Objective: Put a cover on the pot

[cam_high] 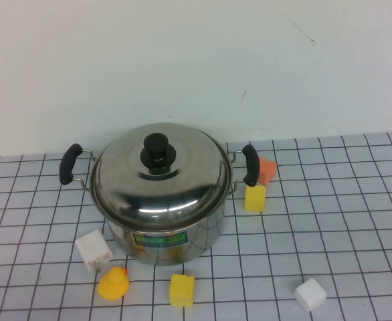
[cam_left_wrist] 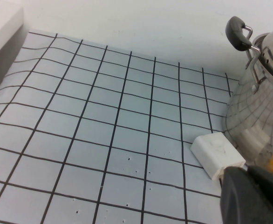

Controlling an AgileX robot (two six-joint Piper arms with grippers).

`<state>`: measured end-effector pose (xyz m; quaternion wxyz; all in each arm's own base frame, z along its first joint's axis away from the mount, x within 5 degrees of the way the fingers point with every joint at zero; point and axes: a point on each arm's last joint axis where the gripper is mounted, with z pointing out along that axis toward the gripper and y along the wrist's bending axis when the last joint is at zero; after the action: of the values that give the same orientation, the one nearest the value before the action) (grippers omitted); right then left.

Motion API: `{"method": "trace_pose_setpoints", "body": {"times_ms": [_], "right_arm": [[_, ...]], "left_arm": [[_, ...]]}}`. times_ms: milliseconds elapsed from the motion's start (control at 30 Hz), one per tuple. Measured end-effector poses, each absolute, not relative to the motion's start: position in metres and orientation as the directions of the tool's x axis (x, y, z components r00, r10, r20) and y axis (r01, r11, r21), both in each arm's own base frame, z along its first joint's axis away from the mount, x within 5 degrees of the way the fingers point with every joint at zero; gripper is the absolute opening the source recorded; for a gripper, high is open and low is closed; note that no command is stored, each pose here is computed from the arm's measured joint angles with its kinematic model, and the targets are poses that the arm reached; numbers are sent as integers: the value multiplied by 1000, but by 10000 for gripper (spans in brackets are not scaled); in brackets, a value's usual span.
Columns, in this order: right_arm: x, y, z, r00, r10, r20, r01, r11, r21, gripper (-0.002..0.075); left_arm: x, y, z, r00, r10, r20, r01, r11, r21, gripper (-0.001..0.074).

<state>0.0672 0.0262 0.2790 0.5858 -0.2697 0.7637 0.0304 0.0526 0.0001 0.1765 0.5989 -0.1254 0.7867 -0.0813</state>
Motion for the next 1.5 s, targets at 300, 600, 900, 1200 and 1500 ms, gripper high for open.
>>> {"method": "trace_pose_setpoints", "body": {"times_ms": [300,600,900,1200,1500], "right_arm": [[53,5,244,-259,-269,-928,-164,959,-232,-2],[55,-2,198,-361,-179,-915,-14,982,-187,-2],[52,-6,170,-351,-76,-933,69,992,-106,-2],[51,-7,171,-341,-118,-933,68,986,-150,-2],[51,-7,171,-341,-126,-932,65,985,-157,-2]], "left_arm": [[53,0,176,-251,-295,-922,-100,955,-278,-3],[53,0,176,-251,-295,-922,-100,955,-278,-3],[53,0,176,-251,-295,-922,-100,955,-278,-3],[53,0,176,-251,-293,-923,-99,956,-276,-3],[53,0,176,-251,-293,-923,-99,956,-276,-3]]}}
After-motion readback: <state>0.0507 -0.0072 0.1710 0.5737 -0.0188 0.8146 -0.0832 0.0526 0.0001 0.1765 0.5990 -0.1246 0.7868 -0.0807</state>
